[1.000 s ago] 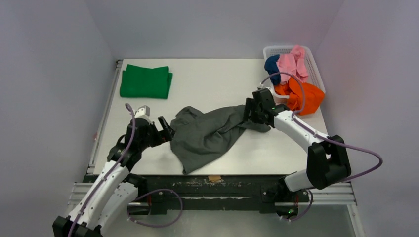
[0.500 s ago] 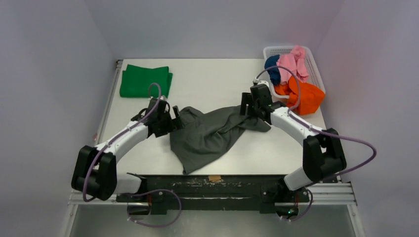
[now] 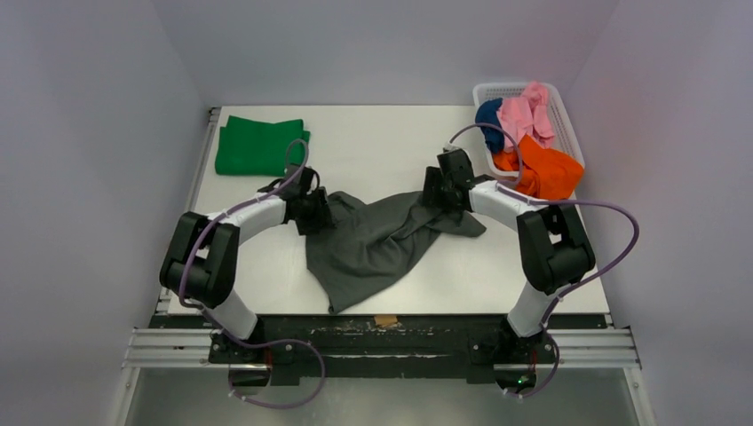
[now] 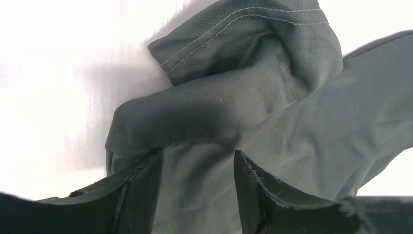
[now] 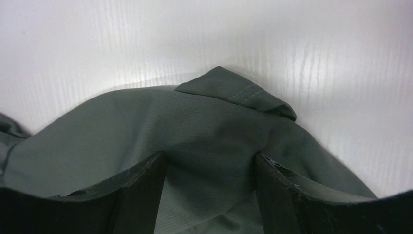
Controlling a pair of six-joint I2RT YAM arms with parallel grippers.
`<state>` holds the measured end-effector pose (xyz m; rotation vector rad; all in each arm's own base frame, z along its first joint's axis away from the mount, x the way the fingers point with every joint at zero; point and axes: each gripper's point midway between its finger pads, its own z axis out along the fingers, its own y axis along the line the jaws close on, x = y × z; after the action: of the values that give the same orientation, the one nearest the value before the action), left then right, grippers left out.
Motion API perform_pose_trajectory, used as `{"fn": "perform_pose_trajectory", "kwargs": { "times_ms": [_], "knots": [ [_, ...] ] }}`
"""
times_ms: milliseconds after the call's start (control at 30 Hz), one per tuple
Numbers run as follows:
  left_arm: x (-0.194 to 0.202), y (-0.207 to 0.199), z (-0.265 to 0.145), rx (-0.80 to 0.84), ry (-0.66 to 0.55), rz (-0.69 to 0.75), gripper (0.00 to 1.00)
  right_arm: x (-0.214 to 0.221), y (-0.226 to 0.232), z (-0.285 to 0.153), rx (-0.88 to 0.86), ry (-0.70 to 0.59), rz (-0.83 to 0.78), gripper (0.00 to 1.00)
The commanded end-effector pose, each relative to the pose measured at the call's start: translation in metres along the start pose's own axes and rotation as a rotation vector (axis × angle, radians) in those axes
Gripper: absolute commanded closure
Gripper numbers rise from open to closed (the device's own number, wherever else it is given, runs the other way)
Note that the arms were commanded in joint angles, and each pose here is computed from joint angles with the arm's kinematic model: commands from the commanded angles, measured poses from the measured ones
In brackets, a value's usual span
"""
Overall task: Fold and stack the t-shirts
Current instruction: Flatten out the tshirt
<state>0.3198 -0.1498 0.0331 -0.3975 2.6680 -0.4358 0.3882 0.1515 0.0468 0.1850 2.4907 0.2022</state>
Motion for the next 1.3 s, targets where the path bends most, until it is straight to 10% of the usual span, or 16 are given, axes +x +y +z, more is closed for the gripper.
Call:
{"fn": "perform_pose_trajectory", "kwargs": {
  "times_ms": [0, 100, 333, 767, 967, 1267],
  "knots": [
    [-0.007, -0.018, 0.007, 0.061, 0.017, 0.029, 0.58, -0.021, 0.032, -0.002, -0.139, -0.072, 0.056, 0.42],
    [-0.013, -0.020, 0.007, 0.058, 0.007, 0.043, 1.00, -0.027, 0.031, -0.001, -0.121, -0.090, 0.059, 0.57],
    [-0.036, -0.029, -0.025, 0.098, -0.138, 0.085, 1.00, -0.042, 0.017, -0.010, -0.041, -0.156, 0.075, 1.00],
    [-0.043, -0.034, -0.139, 0.219, -0.445, 0.139, 1.00, -0.071, 0.037, -0.138, -0.302, -0.388, 0.065, 1.00],
    [-0.022, -0.023, -0.090, 0.127, -0.234, 0.122, 0.42, -0.044, 0.036, -0.117, -0.305, -0.289, 0.075, 1.00],
    [-0.043, -0.045, -0.015, 0.070, -0.049, 0.203, 0.28, -0.026, 0.027, -0.094, -0.261, -0.227, 0.060, 1.00]
  ]
}}
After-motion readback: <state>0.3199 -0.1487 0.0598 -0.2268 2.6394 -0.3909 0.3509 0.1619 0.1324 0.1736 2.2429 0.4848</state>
